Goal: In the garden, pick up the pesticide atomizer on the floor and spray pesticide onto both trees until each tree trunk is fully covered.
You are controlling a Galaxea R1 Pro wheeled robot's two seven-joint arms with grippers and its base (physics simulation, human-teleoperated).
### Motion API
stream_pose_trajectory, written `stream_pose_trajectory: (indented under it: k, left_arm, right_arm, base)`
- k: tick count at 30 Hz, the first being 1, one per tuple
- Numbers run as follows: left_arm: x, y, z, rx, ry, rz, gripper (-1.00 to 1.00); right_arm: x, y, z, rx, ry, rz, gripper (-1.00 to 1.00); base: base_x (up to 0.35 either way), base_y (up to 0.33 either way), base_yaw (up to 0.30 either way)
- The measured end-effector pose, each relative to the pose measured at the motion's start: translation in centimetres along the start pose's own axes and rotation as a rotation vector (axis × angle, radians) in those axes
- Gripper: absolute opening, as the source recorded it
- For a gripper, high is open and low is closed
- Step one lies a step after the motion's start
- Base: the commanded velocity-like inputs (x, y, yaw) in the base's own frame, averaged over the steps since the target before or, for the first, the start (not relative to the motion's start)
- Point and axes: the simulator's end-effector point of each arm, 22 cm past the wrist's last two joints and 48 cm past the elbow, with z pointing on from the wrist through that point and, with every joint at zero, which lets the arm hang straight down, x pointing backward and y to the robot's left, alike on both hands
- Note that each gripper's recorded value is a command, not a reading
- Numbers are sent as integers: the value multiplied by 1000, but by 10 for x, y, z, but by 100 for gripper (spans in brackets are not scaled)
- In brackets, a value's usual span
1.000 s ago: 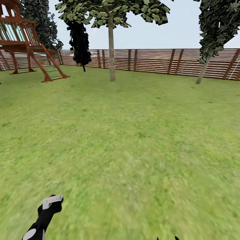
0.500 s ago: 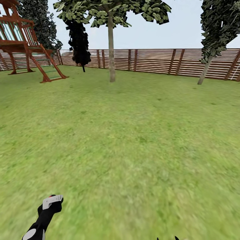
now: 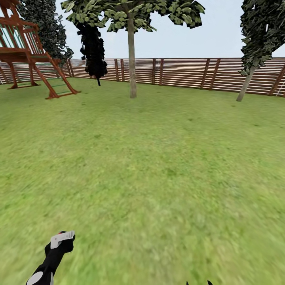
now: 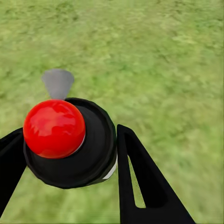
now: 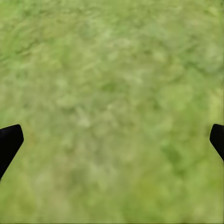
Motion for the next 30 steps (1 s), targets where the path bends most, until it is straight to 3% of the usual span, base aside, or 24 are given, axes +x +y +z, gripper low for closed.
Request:
stream_pose_trajectory:
  k: [30]
  left_arm:
    - [0,0,0,0,0,0,-100]
  right_arm:
    - [0,0,0,0,0,0,100]
  base:
    - [339,0,0]
